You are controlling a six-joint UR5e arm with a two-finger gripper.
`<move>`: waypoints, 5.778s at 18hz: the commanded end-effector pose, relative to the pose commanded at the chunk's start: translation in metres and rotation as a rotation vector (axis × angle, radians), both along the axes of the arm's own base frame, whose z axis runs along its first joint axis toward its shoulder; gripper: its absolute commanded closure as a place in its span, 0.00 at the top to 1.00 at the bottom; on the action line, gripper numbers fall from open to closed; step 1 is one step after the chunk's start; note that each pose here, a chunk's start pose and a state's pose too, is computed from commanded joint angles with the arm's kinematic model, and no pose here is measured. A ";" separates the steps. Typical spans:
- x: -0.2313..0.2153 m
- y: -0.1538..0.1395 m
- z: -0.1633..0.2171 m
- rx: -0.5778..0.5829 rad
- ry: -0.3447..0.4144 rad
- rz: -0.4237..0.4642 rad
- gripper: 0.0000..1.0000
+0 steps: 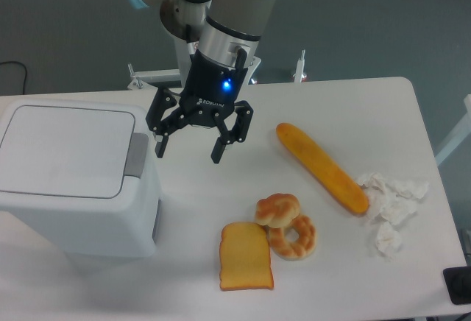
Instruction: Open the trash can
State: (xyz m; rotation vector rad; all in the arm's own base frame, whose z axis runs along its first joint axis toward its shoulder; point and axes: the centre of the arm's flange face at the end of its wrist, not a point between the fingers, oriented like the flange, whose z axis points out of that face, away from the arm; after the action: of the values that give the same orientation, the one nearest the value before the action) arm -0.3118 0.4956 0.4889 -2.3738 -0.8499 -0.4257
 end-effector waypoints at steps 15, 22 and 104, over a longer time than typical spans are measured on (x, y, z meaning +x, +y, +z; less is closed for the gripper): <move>0.004 0.005 -0.010 -0.009 -0.013 -0.012 1.00; 0.010 0.006 -0.020 -0.022 -0.027 -0.023 1.00; 0.014 0.011 -0.022 -0.025 -0.023 -0.039 1.00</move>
State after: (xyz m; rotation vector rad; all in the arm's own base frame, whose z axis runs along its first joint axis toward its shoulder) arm -0.2979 0.5071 0.4667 -2.4159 -0.8249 -0.4614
